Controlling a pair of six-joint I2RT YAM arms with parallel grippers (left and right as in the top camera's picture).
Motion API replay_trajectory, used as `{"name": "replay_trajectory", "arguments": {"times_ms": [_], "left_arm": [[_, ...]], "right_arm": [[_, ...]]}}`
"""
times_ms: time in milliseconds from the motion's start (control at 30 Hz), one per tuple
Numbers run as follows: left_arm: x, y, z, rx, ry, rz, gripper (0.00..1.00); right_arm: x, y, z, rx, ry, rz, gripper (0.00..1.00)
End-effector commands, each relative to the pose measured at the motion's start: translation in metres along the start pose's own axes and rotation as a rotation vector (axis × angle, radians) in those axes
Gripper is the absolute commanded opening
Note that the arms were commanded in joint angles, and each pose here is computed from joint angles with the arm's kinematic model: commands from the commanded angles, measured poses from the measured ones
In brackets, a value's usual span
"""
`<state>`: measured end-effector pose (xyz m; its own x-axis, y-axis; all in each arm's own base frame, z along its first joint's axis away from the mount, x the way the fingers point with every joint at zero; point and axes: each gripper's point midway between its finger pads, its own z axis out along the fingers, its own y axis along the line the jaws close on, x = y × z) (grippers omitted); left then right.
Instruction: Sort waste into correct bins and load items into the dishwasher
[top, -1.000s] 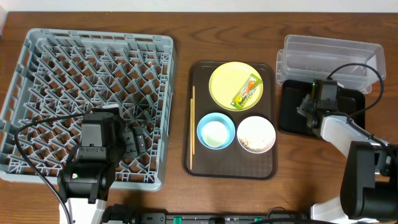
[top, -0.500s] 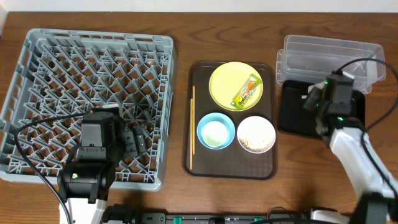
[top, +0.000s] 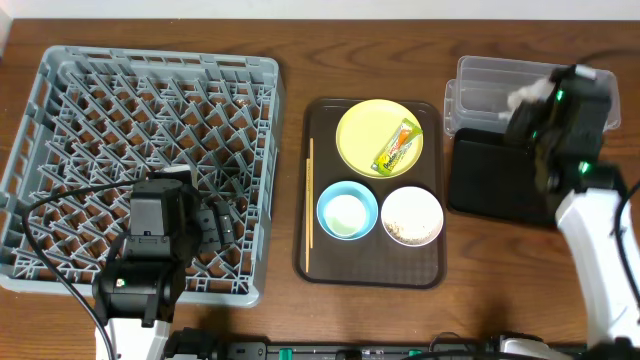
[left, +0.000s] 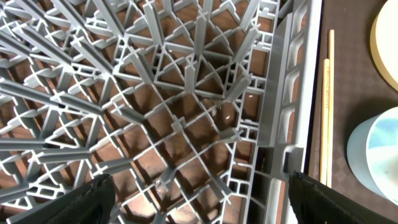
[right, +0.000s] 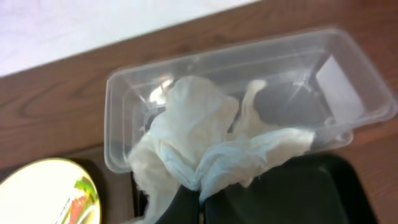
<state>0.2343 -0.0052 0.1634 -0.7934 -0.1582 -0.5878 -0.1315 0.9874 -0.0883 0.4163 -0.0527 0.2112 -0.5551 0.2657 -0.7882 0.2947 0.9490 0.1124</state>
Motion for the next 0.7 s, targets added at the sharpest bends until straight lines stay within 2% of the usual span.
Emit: {"name": "replay_trajectory", "arguments": {"times_ms": [0, 200, 233, 267, 300, 367, 400, 433, 467, 533, 667], "left_arm": [[-0.006, 0.000, -0.004, -0.007, -0.019, -0.003, 0.91], [-0.006, 0.000, -0.004, -0.007, -0.018, -0.003, 0.91], [-0.006, 0.000, -0.004, -0.007, -0.018, -0.003, 0.91], [-0.006, 0.000, -0.004, -0.007, -0.018, -0.002, 0.91], [-0.006, 0.000, -0.004, -0.007, -0.018, -0.003, 0.91], [-0.006, 0.000, -0.004, -0.007, -0.018, -0.003, 0.91], [-0.006, 0.000, -0.004, -0.007, -0.018, -0.003, 0.91], [-0.006, 0.000, -0.004, -0.007, -0.018, -0.003, 0.91], [-0.006, 0.000, -0.004, -0.007, -0.018, -0.003, 0.91], [-0.006, 0.000, -0.004, -0.007, -0.018, -0.002, 0.91], [-0.006, 0.000, -0.004, -0.007, -0.018, -0.003, 0.91]], "right_arm": [[-0.026, 0.003, 0.014, 0.005, 0.021, -0.054, 0.01], [-0.020, 0.002, 0.067, 0.033, 0.130, -0.088, 0.01], [-0.014, 0.000, 0.073, 0.039, 0.149, -0.091, 0.19], [-0.007, -0.001, 0.079, 0.042, 0.170, -0.091, 0.56], [-0.001, -0.001, 0.082, 0.043, 0.190, -0.092, 0.73], [0.003, -0.002, 0.084, 0.046, 0.205, -0.095, 0.77], [0.003, -0.002, 0.084, 0.045, 0.205, -0.103, 0.84], [-0.001, -0.001, 0.081, 0.042, 0.196, -0.105, 0.95], [-0.006, 0.000, 0.077, 0.038, 0.182, -0.103, 0.99], [-0.017, 0.012, 0.065, -0.022, 0.157, -0.100, 0.99], [-0.028, 0.071, 0.021, -0.344, 0.139, -0.094, 0.99]]}}
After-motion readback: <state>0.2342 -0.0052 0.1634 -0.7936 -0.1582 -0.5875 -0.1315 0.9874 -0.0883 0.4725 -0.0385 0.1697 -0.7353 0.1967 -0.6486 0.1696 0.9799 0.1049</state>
